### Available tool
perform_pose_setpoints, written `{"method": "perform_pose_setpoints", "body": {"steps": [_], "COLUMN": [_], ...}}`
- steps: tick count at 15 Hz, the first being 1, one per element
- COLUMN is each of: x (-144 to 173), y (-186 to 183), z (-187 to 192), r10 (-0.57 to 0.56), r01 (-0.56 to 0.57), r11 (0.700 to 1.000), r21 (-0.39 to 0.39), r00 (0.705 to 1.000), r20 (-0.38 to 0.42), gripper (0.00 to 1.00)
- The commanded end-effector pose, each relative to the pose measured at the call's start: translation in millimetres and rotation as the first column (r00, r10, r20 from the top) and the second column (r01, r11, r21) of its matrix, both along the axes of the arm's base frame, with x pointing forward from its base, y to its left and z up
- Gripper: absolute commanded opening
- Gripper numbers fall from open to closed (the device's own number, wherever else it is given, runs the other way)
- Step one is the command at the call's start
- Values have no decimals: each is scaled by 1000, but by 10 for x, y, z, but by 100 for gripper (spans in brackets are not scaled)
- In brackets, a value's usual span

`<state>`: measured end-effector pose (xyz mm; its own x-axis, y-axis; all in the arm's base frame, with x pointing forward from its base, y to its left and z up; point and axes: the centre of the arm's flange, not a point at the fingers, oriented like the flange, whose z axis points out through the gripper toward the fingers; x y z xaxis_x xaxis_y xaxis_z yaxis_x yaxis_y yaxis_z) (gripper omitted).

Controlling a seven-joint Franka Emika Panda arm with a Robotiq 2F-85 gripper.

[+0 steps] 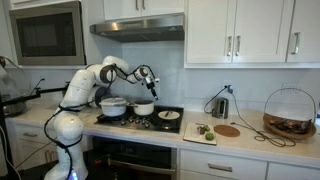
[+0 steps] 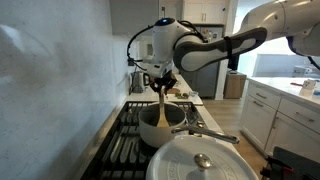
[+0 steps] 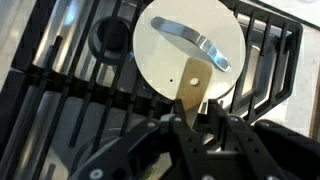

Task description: Remove the wooden spatula from the chopping board, place the spatula in the open grey pot on the right side of the stove, stir the contents of the pot with the spatula, remove the spatula from the pot and put it on the chopping board

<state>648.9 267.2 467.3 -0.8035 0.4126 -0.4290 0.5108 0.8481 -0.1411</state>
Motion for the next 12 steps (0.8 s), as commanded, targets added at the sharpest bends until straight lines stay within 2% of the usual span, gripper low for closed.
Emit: {"method": "perform_pose_setpoints", "body": {"steps": [1, 2, 7, 8, 9, 10, 12], "x": [-94, -92, -83, -82, -82, -80, -81], "y": [-25, -23, -22, -24, -24, -23, -21], "z": [29, 23, 2, 0, -6, -11, -12], "r10": [-4, -6, -9, -7, -6, -7, -6], "r01": [4, 6, 9, 7, 6, 7, 6], "r11": [1000, 1000, 1000, 1000, 1000, 1000, 1000], "r21": [11, 7, 2, 3, 4, 4, 5], "r00": [1000, 1000, 1000, 1000, 1000, 1000, 1000], "r20": [-1, -3, -9, -10, -10, -10, -8], "gripper": [56, 58, 93, 85, 59, 60, 48]}}
